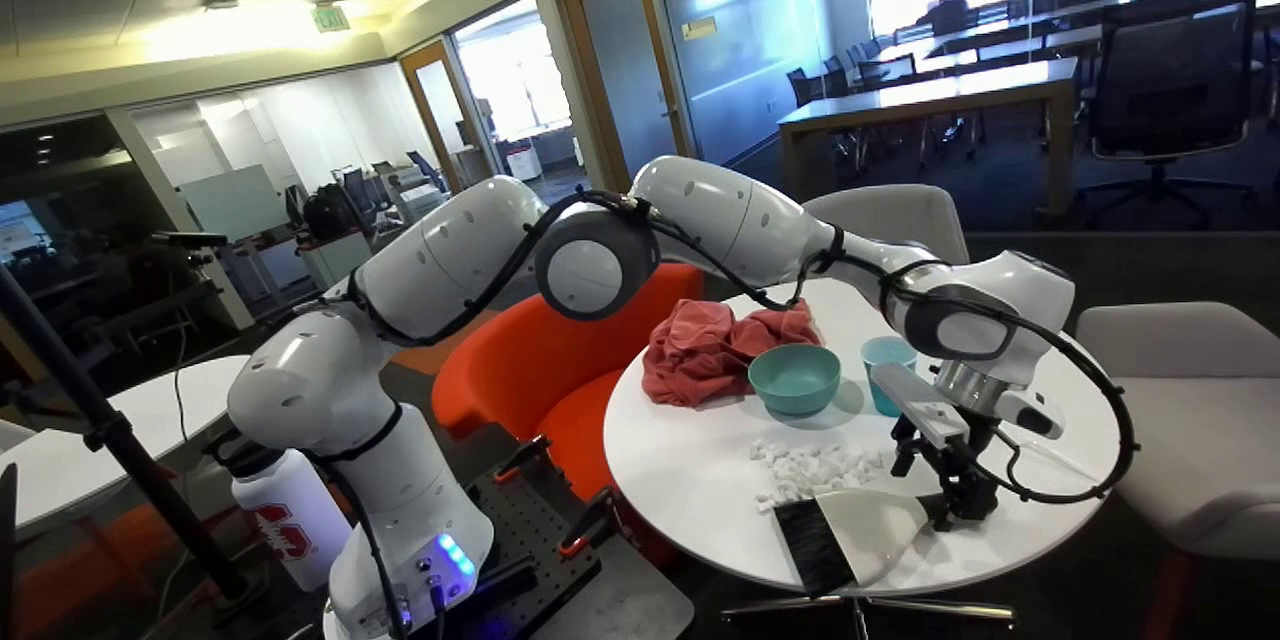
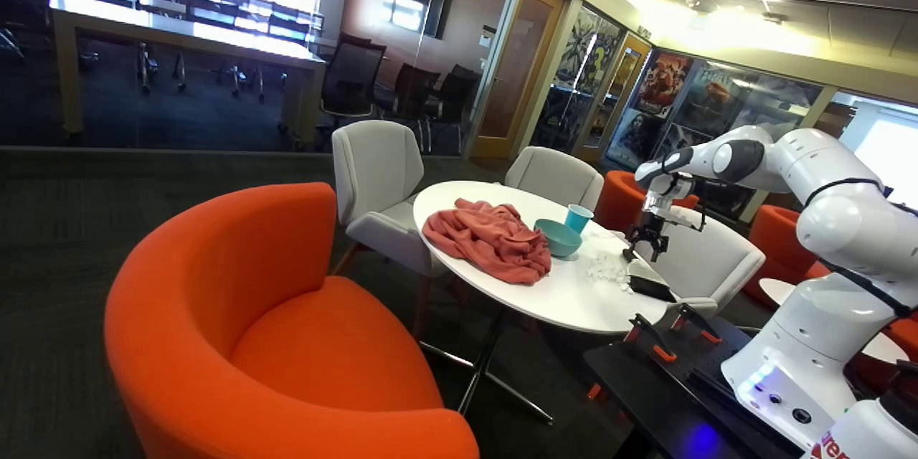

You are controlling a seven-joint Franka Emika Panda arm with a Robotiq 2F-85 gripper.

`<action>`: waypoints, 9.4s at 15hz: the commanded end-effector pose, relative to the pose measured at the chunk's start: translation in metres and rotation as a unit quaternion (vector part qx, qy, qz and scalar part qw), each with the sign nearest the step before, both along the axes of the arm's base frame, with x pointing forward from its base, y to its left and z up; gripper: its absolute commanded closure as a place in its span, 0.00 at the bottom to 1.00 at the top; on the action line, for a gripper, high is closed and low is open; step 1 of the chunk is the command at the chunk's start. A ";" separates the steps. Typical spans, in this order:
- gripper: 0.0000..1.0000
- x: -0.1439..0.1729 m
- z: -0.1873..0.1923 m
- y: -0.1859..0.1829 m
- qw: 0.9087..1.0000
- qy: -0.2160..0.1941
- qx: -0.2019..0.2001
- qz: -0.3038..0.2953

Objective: Use the brush to sweep the white objects on the table

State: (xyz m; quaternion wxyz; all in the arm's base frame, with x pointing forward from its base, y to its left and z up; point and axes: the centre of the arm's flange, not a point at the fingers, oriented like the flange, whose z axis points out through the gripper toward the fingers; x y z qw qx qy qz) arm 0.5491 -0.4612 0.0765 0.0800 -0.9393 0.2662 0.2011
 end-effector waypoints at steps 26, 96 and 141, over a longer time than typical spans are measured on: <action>0.04 0.033 -0.042 -0.010 0.999 0.035 0.028 -0.004; 1.00 -0.040 0.101 0.108 0.977 -0.110 0.136 -0.118; 1.00 -0.070 0.050 0.129 0.935 -0.269 -0.021 -0.228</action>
